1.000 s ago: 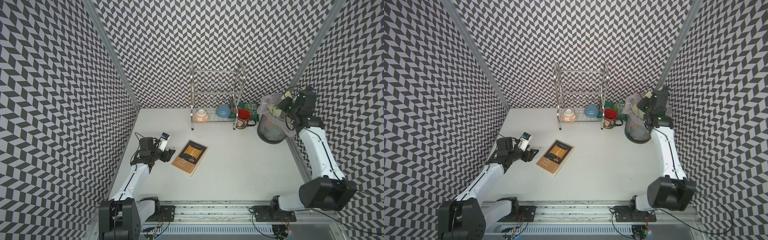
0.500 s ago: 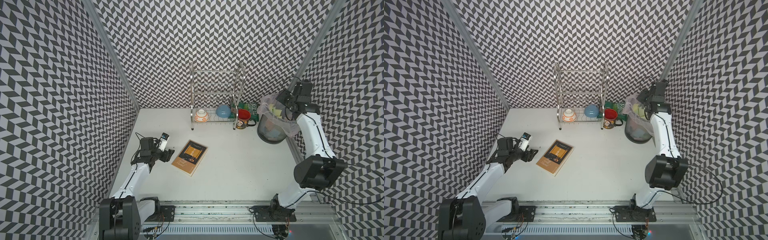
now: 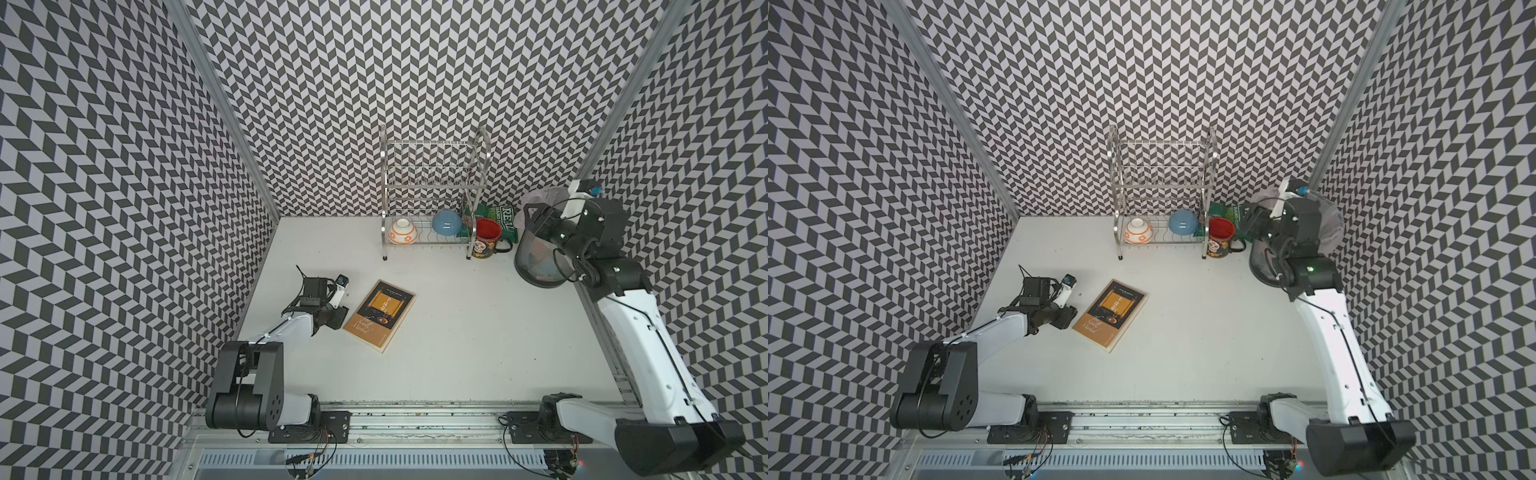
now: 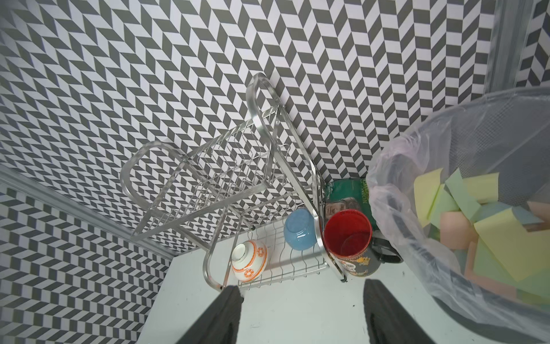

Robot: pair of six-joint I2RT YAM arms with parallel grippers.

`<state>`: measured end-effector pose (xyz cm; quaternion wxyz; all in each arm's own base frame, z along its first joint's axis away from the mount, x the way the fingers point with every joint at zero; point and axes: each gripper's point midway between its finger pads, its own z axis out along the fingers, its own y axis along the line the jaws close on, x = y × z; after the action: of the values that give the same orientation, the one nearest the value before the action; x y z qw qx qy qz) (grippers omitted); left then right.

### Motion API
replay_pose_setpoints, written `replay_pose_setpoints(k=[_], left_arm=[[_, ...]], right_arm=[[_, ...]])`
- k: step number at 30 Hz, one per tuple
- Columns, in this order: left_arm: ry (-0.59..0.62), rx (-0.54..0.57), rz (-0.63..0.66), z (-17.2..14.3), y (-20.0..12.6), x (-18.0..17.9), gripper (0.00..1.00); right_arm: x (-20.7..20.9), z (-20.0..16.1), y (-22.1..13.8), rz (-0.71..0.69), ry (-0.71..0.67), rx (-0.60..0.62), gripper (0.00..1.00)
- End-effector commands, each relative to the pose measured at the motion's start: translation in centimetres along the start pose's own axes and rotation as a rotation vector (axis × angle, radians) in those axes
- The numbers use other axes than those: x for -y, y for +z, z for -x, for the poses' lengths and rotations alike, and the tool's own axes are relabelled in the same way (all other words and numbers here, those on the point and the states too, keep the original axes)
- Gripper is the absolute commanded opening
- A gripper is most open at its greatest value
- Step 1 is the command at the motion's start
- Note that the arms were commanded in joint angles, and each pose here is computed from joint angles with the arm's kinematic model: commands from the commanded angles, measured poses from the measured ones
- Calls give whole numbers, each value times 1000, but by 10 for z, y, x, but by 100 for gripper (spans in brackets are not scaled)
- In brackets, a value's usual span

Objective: Peel off the used sticky note
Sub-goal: Adjust the book at the center of the board.

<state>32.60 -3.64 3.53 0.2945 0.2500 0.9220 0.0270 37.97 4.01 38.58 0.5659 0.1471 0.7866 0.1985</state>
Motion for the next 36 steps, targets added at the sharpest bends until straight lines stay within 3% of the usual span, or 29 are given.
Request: replay_pose_setpoints(k=[1, 8, 17, 24, 30, 34, 36], left_arm=[[48, -22, 70, -1, 5, -2, 63], [122, -42, -21, 0, 5, 31, 63], [256, -55, -226, -4, -4, 88, 64], [266, -20, -267, 4, -14, 97, 66], [221, 120, -191, 48, -54, 74, 73], [86, 335, -124, 95, -105, 35, 78], [-3, 448, -80, 108, -123, 12, 82]], right_arm=[[-6, 5, -10, 56, 15, 61, 68], [-1, -12, -26, 69, 12, 62, 68], [8, -41, -16, 80, 31, -2, 68], [13, -53, -11, 79, 27, -25, 68], [19, -88, -4, 115, -27, -104, 69], [22, -105, -12, 124, -106, -70, 71], [35, -113, -11, 64, -135, -34, 72]])
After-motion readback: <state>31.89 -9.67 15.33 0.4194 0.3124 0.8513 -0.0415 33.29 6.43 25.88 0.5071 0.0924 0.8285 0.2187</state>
